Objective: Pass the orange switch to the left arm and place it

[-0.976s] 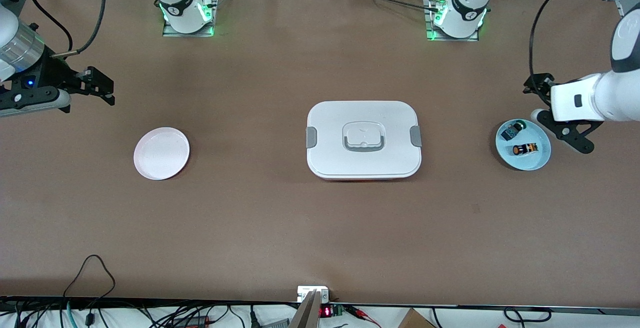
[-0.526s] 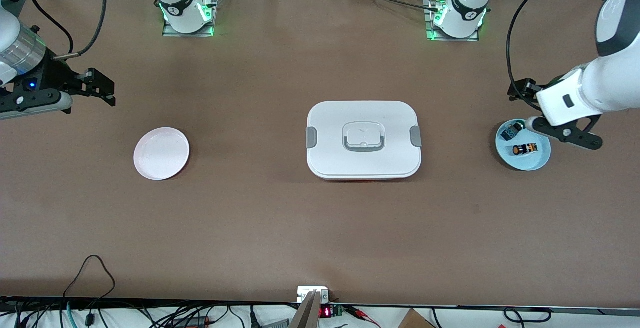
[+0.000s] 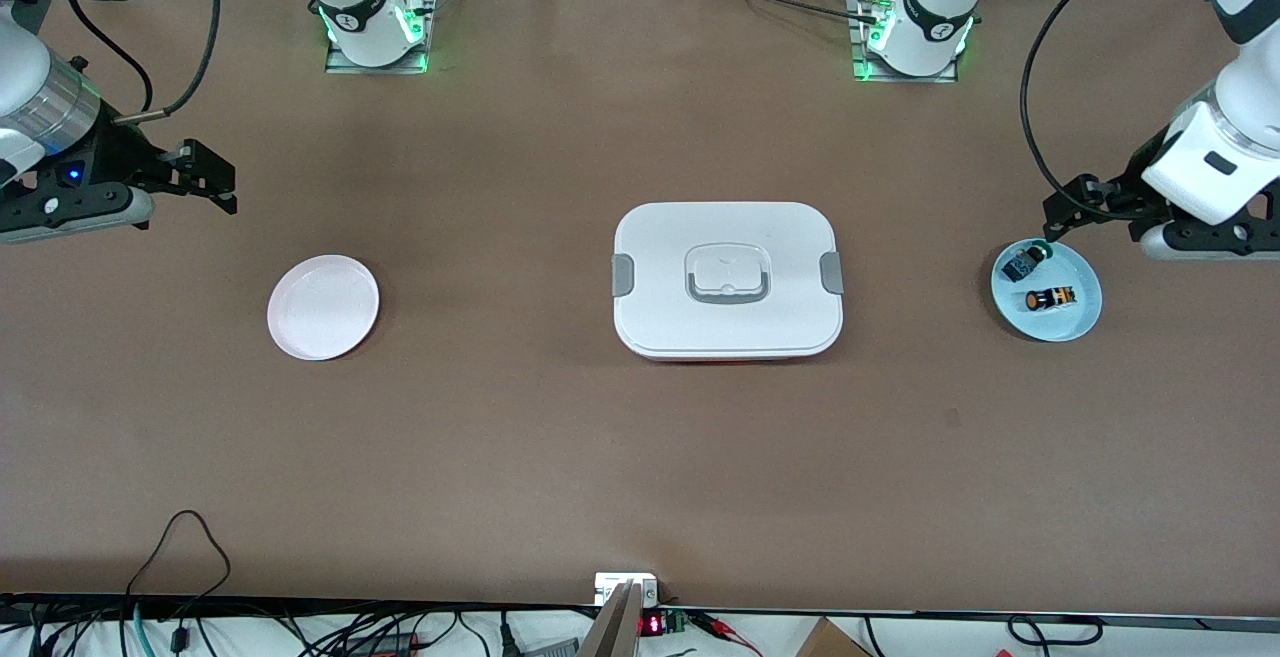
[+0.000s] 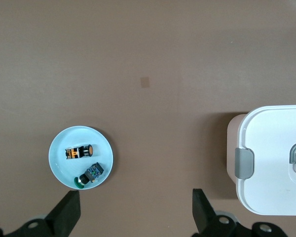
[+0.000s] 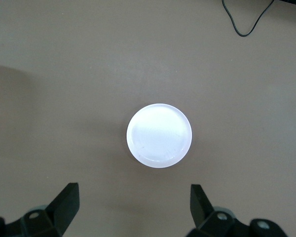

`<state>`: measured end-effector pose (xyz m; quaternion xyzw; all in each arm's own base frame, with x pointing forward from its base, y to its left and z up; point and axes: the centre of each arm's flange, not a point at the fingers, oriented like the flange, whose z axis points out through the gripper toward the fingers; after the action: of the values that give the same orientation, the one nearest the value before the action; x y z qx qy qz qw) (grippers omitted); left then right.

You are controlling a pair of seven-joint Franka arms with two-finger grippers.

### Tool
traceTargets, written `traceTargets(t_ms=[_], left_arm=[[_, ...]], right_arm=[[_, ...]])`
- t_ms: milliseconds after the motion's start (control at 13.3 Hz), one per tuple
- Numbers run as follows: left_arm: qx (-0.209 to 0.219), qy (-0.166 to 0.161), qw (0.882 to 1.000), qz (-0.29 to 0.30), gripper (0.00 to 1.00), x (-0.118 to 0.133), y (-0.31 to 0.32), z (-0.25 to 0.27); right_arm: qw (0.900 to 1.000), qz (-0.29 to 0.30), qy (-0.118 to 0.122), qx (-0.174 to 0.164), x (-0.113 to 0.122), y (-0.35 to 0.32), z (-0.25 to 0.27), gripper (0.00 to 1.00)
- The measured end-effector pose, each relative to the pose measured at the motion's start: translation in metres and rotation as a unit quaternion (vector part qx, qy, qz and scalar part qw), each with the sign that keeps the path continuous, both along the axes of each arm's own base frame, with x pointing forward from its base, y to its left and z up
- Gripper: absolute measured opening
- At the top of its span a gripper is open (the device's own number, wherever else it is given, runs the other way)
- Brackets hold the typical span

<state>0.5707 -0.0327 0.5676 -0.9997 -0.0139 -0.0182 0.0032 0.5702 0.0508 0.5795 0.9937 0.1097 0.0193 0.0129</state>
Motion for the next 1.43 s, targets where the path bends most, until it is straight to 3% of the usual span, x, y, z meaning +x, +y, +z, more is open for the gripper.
traceTargets(t_ms=[1427], left_arm=[[0.001, 0.008, 1.0, -0.013, 1.0, -0.0006, -0.0061, -0.0082]], right_arm=[[1.0, 0.0, 0.004, 0.0, -0.001, 0.0009, -0.0002, 1.0]])
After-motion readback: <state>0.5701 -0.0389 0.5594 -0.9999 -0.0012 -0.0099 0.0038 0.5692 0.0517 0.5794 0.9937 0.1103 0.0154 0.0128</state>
